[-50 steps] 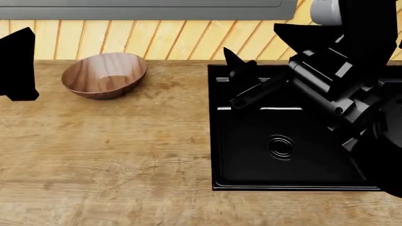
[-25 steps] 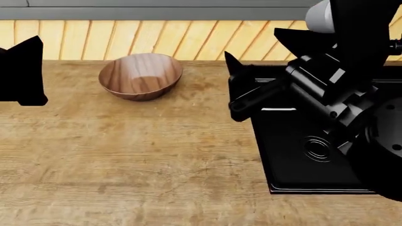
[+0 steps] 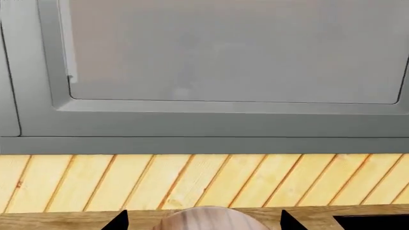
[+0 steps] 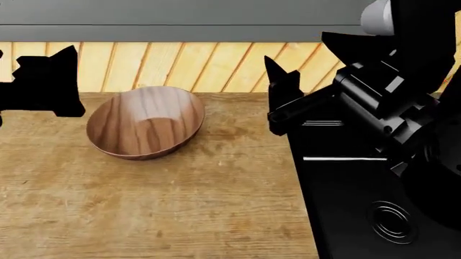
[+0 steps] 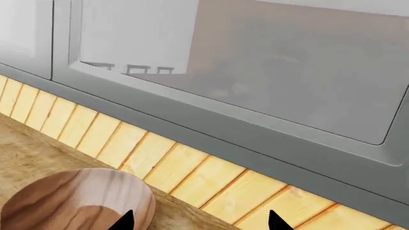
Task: Place the two vegetables and bowl onto the tray for setting up a vegetable dip station.
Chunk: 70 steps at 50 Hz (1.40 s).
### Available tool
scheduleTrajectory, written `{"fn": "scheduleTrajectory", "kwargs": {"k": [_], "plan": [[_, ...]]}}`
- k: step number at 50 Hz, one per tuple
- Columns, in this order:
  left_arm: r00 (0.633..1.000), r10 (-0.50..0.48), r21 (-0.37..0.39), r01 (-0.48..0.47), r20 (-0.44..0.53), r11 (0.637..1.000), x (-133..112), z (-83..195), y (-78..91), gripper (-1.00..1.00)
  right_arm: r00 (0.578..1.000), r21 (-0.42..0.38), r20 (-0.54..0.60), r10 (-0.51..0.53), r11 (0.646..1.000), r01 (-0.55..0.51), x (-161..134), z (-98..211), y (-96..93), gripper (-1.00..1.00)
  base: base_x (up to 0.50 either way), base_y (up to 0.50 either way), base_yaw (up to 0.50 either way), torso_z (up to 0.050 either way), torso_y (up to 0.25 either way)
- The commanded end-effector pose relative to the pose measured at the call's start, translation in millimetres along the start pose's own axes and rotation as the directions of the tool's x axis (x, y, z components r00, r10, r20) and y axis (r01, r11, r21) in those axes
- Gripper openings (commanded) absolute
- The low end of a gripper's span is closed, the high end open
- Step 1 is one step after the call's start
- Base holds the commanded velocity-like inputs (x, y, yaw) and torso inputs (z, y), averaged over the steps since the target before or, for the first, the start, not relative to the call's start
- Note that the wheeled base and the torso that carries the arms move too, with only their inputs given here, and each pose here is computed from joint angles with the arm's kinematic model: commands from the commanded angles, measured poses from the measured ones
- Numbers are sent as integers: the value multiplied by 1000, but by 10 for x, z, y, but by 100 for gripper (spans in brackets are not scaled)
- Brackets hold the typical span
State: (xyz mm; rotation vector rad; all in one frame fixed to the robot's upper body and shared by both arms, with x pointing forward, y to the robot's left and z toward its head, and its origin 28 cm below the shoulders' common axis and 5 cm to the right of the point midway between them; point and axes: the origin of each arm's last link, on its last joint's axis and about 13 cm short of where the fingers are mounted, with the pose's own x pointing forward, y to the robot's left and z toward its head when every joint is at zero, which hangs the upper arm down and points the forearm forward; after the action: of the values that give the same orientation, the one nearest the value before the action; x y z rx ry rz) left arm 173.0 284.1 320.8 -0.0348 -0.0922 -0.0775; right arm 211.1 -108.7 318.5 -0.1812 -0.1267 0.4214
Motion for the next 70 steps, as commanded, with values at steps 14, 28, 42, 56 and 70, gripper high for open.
{"fn": "scheduleTrajectory", "kwargs": {"k": [14,28,42,56,70], "plan": [[990,-7,-130,-11,-139,992,294,-4,-80,100,998,22,44,-36,999,35,-69,53,-3,100,189,0,0,0,0],[939,7,-273,-107,-343,956,593,-177,40,100,997,22,50,-51,999,50,-90,62,-5,100,268,1,0,0,0],[887,73,-155,-160,-455,975,817,-311,80,100,998,41,41,-57,998,56,-64,13,-17,100,0,0,0,0,0],[882,115,-134,-197,-458,971,844,-257,76,100,998,49,29,-54,997,53,-53,-40,-16,100,0,0,0,0,0],[815,126,-100,-220,-566,970,1279,-747,62,100,998,65,17,-52,997,51,-41,-140,-20,100,0,0,0,0,0]]}}
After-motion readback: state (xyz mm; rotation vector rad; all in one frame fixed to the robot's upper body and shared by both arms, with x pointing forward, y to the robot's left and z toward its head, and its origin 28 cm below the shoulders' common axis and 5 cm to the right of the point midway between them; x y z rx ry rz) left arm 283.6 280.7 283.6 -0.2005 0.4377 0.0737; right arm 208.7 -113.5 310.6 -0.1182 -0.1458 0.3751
